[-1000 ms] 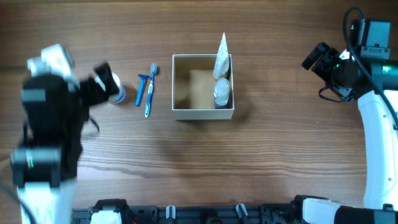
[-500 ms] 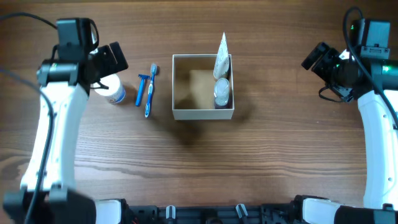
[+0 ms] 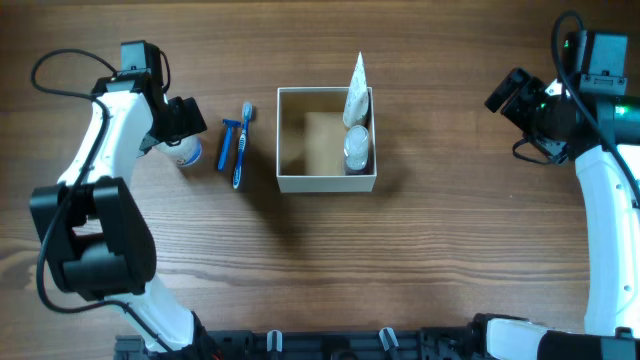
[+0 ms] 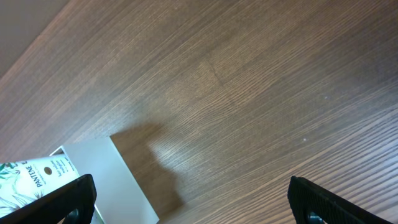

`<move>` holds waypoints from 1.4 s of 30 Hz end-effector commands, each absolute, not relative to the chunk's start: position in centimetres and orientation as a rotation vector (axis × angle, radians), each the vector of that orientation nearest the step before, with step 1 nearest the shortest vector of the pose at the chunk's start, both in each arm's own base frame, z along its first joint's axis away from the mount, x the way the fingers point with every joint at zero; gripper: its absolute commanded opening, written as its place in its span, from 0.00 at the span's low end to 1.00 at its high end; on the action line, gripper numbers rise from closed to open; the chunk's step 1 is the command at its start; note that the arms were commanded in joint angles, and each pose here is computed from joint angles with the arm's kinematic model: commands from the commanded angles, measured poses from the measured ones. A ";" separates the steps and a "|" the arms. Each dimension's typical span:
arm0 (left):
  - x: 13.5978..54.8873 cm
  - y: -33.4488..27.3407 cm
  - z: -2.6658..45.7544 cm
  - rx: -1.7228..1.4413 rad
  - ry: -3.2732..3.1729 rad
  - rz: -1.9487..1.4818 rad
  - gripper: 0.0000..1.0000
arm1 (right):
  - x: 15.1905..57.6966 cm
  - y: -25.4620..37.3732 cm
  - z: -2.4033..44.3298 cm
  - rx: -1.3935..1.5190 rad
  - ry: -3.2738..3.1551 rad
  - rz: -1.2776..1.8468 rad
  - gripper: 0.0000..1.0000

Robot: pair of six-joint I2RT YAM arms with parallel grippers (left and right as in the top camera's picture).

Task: Pack container
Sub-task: 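Reach the left gripper to the cotton-swab tub and grasp it, then carry the cotton-swab tub into the box and release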

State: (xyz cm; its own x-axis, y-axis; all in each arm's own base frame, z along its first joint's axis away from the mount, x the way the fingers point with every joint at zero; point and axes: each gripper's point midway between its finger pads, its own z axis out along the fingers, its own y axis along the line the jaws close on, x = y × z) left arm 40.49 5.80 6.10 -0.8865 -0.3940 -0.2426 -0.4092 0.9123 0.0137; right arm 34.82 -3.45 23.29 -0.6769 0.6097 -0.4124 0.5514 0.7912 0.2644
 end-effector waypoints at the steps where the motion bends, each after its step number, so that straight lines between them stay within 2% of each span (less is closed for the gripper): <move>1: 41.4 6.2 5.7 -0.582 2.825 0.100 0.97 | 34.9 -3.5 23.2 0.848 2.502 0.156 1.00; 5: 41.7 6.2 5.8 -0.580 2.813 0.097 0.90 | 34.9 -3.5 23.2 0.848 2.502 0.155 1.00; 10: 41.5 6.2 5.7 -0.581 2.822 0.099 0.67 | 34.9 -3.5 23.2 0.848 2.502 0.155 1.00; 14: 41.1 6.1 5.7 -0.583 2.840 0.101 0.58 | 34.9 -3.5 23.2 0.848 2.502 0.156 1.00; 18: 40.9 6.1 7.5 -0.573 2.820 0.099 0.57 | 34.9 -3.5 23.2 0.848 2.502 0.156 1.00; 23: 42.0 4.2 14.8 -0.498 2.698 0.037 0.57 | 34.9 -3.5 23.2 0.848 2.502 0.156 1.00; 28: 42.2 -2.4 22.4 -0.288 2.538 -0.144 0.60 | 34.9 -3.5 23.2 0.848 2.502 0.156 1.00; 32: 41.5 -9.1 25.5 -0.086 2.450 -0.233 0.64 | 34.9 -3.5 23.2 0.848 2.502 0.155 1.00; 38: 40.8 -17.2 24.0 0.141 2.457 -0.272 0.65 | 34.9 -3.5 23.2 0.848 2.502 0.156 1.00; 42: 40.9 -20.4 20.0 0.222 2.532 -0.263 0.64 | 34.9 -3.5 23.2 0.848 2.502 0.155 1.00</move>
